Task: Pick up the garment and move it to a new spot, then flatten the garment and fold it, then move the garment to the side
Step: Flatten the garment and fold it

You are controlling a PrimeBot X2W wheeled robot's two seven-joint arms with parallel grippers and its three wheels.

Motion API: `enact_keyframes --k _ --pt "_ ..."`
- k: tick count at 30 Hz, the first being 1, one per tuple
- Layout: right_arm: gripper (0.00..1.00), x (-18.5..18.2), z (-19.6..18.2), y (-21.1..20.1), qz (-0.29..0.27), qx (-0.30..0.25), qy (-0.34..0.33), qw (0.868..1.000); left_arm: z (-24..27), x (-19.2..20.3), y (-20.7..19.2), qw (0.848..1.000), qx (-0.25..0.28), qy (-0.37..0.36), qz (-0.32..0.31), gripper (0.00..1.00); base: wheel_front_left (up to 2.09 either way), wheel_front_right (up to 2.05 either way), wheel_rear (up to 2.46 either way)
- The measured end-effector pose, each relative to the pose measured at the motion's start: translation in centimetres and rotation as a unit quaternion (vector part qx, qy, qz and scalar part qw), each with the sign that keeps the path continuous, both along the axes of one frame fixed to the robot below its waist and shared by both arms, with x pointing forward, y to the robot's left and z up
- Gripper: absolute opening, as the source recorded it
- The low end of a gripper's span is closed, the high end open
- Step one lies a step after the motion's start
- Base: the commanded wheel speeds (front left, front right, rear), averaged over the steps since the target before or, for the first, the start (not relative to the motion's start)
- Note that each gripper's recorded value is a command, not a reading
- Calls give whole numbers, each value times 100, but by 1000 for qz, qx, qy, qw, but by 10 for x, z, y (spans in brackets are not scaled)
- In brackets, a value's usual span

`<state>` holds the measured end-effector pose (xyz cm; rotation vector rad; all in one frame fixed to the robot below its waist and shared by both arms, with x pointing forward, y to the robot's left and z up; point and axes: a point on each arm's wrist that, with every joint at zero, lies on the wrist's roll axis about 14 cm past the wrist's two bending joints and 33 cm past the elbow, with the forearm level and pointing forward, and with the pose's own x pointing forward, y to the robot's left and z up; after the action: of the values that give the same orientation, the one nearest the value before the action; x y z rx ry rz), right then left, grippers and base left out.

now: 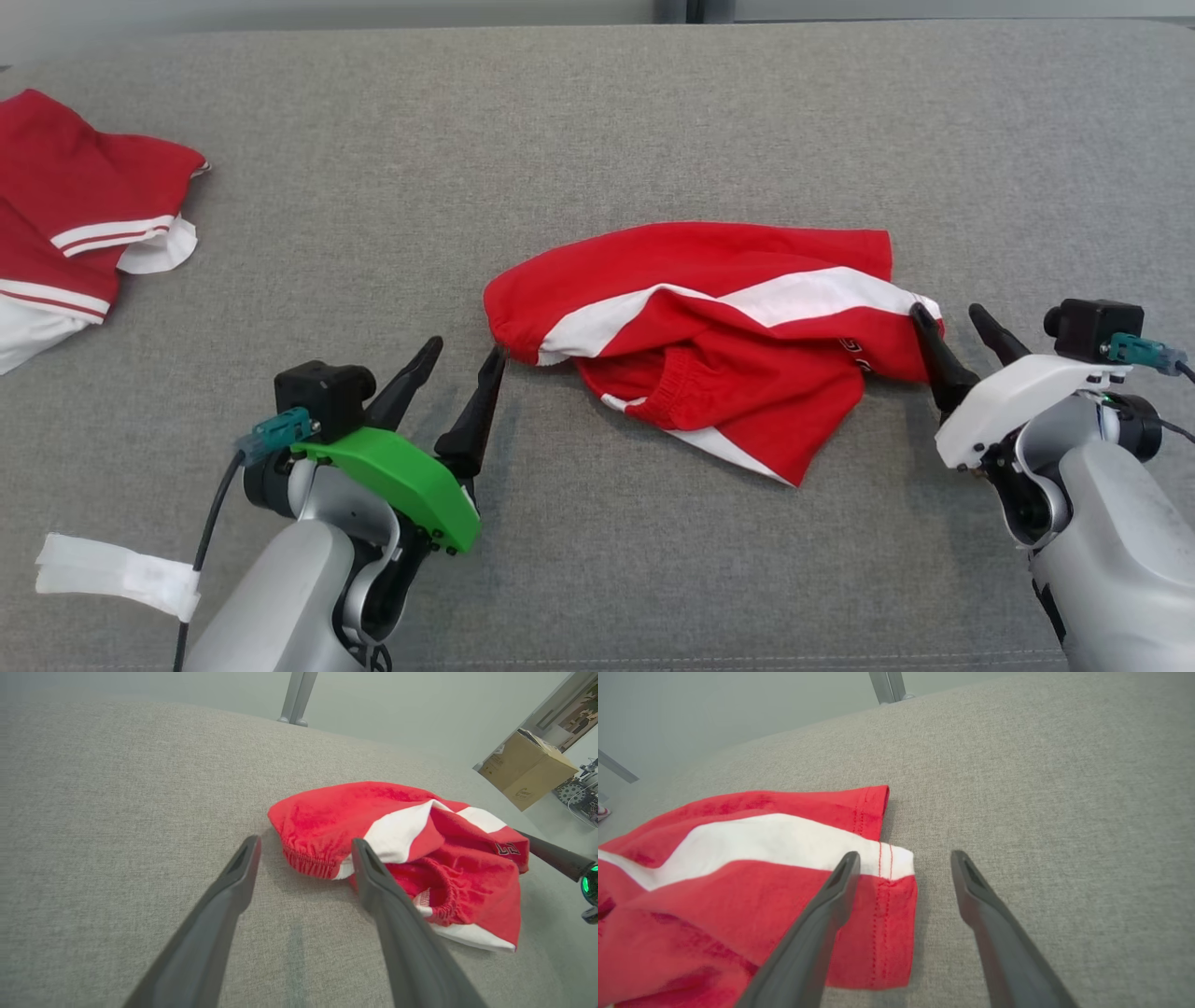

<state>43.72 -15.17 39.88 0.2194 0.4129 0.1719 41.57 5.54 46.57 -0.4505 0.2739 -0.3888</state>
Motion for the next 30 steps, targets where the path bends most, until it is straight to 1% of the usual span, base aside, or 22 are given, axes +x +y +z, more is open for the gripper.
enact_keyframes --k 4,5,6,7,8,9,12,13,14,17,19,20,21,22,25,26,28,30 --pt "100 8 -3 6 6 6 7 1000 -8 -1 10 1000 6 8 14 100 0 0 0" --pt "92 8 -5 7 7 8 12 1000 -11 -3 12 1000 8 13 16 100 0 0 0" --pt "88 9 -7 7 7 8 15 1000 -14 -4 13 1000 9 16 17 100 0 0 0" --pt "88 9 -7 7 9 6 17 1000 -15 -5 14 1000 10 18 17 100 0 0 0" --pt "80 9 -8 7 10 5 19 1000 -15 -6 14 1000 10 19 17 100 0 0 0" --pt "81 8 -10 7 11 5 22 1000 -15 -6 14 1000 9 19 17 100 0 0 0" --pt "79 6 -14 8 12 10 32 999 -14 -6 13 1000 8 18 18 100 0 0 0" --pt "71 5 -14 9 13 11 33 999 -13 -6 12 1000 7 17 17 100 0 0 0" --pt "69 5 -15 9 13 12 34 999 -12 -6 12 1000 6 15 16 100 0 0 0" --pt "55 6 -14 10 14 14 35 999 -11 -5 11 1000 5 13 15 100 0 0 0" --pt "49 6 -15 9 14 14 38 999 -10 -5 10 1000 5 12 15 100 0 0 0" --pt "49 4 -16 9 14 15 43 999 -10 -5 10 1000 5 12 14 100 0 0 0" --pt "56 3 -17 9 14 15 46 999 -9 -5 9 1000 4 11 14 100 0 0 0" --pt "58 2 -18 9 14 16 48 999 -9 -5 9 1000 4 11 13 100 0 0 0" --pt "44 -1 -21 10 17 19 55 998 -8 -6 8 1000 3 10 12 100 0 0 0" --pt "43 -1 -22 11 17 20 58 998 -8 -6 8 1000 3 9 12 100 0 0 0" --pt "45 -2 -23 11 18 20 60 998 -8 -5 9 1000 5 10 15 100 0 0 0" --pt "44 -3 -23 10 19 19 61 998 -8 -5 9 1000 5 10 16 100 0 0 0"
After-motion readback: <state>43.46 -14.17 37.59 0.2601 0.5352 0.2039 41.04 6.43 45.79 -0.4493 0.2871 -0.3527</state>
